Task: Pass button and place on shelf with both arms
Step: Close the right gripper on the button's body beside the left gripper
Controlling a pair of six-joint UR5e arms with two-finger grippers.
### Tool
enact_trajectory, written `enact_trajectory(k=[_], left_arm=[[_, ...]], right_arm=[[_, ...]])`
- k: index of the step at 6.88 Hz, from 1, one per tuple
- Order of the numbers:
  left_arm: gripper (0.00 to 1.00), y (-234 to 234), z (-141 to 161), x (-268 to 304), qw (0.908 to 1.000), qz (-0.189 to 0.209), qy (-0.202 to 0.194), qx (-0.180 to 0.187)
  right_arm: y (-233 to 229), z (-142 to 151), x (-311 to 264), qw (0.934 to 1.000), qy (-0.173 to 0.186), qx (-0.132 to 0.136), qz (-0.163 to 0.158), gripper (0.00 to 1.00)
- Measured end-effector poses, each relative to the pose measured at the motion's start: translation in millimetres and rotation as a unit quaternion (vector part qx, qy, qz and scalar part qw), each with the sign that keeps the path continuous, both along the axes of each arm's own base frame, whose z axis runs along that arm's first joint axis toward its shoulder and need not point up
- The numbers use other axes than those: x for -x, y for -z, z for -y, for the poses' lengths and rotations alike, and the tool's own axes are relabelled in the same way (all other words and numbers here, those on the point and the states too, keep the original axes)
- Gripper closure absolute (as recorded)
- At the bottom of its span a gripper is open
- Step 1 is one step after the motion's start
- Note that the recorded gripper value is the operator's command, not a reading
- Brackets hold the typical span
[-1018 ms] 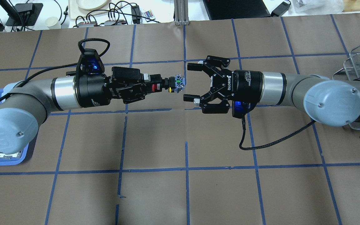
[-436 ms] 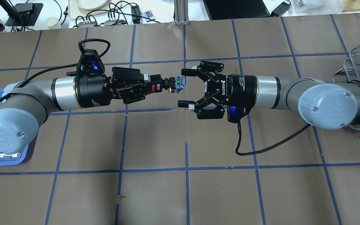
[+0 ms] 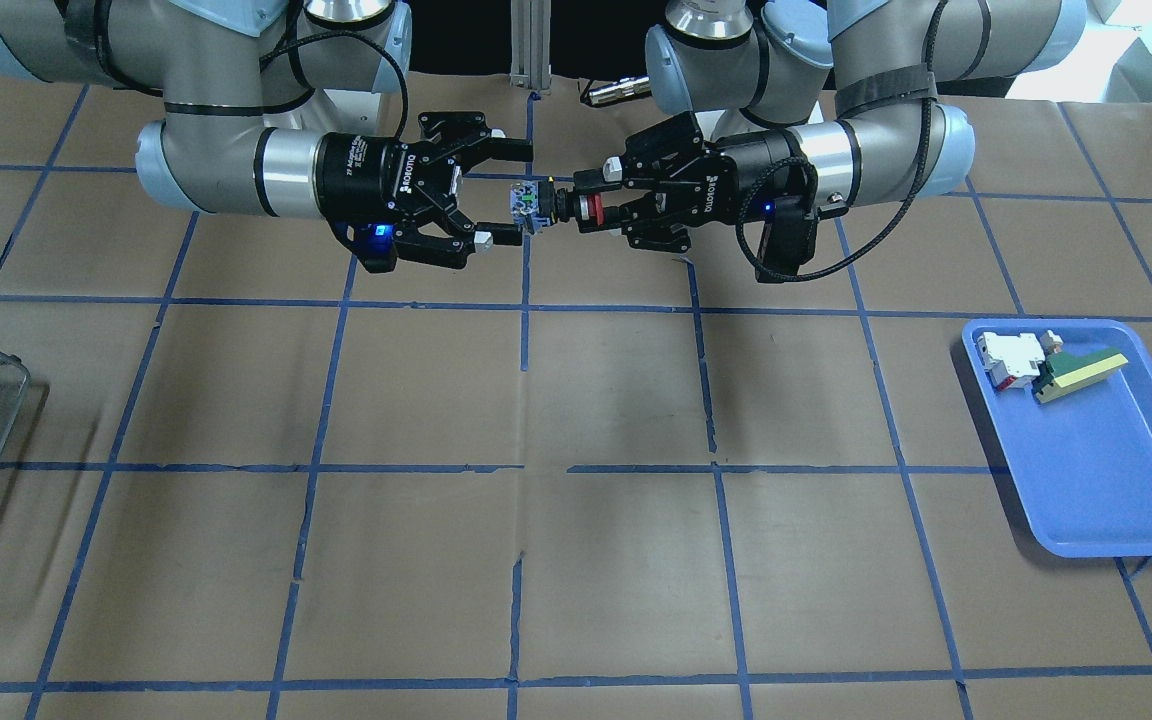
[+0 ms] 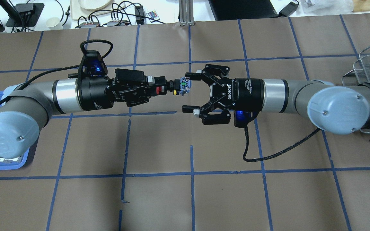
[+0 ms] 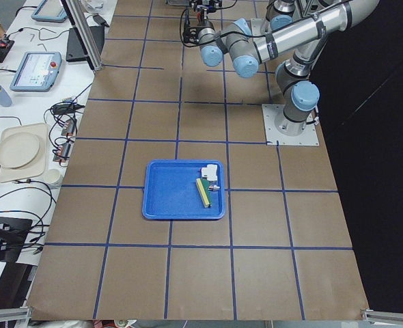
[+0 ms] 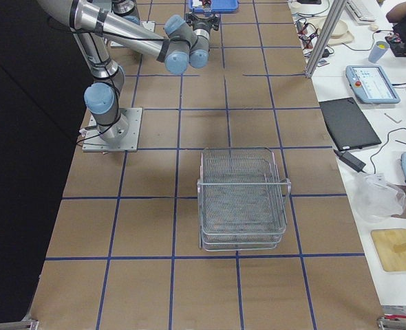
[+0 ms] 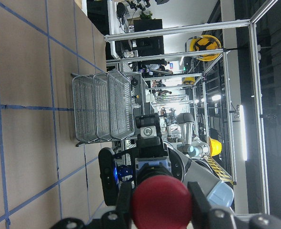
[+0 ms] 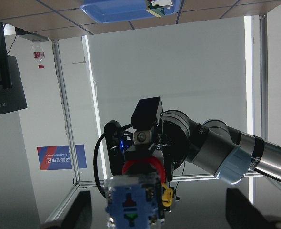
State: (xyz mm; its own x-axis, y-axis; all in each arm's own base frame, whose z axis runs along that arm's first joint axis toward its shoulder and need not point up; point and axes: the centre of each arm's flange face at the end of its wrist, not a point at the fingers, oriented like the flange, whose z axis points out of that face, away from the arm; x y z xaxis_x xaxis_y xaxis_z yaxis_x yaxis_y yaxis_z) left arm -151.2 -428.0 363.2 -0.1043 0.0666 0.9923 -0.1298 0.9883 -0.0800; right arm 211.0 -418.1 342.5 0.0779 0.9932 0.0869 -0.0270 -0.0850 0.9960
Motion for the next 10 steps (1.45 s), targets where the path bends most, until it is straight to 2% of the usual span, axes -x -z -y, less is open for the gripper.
enact_trajectory(k=[3,10], left_arm=[[0.91,-1.9,-1.2,-0.1,1.0,0.002,0.0,0.003],[0.91,-1.9,-1.4,0.1,1.0,0.003,0.001,0.003]], right_arm=[[-7.0,-8.0,2.6,0.9999,-0.009,-0.004,-0.01,0.0],[-7.8,-9.0,2.7,0.9999,-0.009,-0.004,-0.011,0.03]])
